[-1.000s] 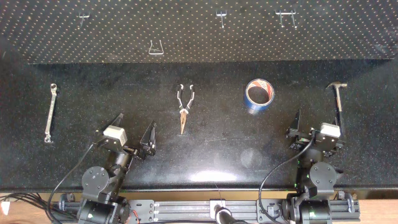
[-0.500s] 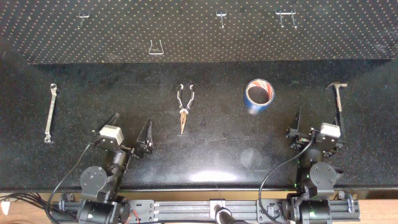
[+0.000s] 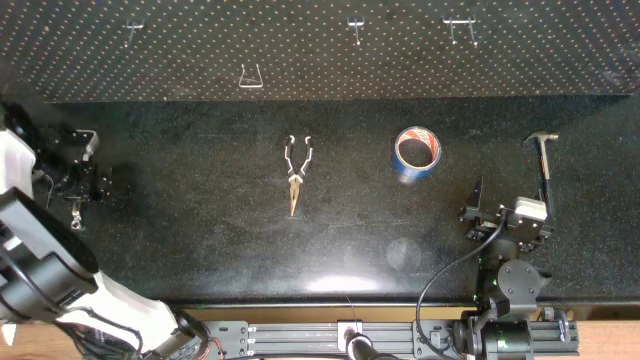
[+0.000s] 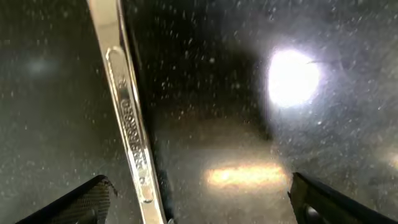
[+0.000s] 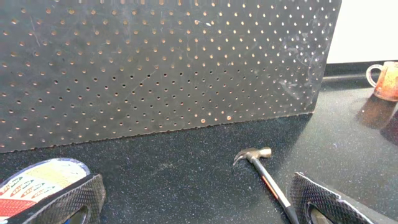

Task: Place Tools Onto Pegboard

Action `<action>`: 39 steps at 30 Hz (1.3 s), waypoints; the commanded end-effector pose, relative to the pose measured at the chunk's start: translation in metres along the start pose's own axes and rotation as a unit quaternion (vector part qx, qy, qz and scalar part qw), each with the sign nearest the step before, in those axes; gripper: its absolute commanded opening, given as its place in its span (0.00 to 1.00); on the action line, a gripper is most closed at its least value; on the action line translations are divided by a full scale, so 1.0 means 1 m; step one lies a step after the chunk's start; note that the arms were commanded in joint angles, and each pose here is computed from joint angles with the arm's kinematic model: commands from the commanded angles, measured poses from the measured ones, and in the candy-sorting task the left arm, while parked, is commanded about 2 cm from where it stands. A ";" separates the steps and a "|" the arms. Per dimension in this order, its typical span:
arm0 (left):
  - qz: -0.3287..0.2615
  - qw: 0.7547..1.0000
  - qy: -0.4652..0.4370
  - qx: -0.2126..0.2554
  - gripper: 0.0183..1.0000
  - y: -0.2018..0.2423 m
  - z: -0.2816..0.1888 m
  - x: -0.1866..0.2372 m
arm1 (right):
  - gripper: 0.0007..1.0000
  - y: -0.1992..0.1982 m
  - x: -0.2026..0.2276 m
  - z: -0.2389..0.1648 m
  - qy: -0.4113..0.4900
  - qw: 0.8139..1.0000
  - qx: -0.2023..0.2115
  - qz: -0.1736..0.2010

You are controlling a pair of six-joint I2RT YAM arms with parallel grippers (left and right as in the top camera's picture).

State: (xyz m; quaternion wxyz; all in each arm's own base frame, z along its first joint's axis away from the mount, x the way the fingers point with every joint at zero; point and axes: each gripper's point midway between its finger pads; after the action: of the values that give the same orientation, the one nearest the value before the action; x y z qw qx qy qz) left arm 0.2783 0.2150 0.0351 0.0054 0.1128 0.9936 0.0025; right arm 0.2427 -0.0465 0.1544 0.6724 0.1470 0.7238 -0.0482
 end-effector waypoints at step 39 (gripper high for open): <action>-0.025 0.882 -0.455 -0.118 0.01 -0.151 -0.163 -0.112 | 0.97 -0.004 0.001 0.000 -0.001 1.000 0.009 0.002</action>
State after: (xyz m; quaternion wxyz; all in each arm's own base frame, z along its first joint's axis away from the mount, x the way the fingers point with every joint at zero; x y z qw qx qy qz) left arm 0.3477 0.0443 0.1964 0.4650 0.0763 0.8792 0.0703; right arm 0.2427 -0.0464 0.1543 0.6723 0.1469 0.7240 -0.0481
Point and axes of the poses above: each gripper's point midway between its finger pads, its own z axis out along the fingers, its own y axis along the line the jaws close on, x = y × z, and after that the axes turned 10 degrees about z, right-handed
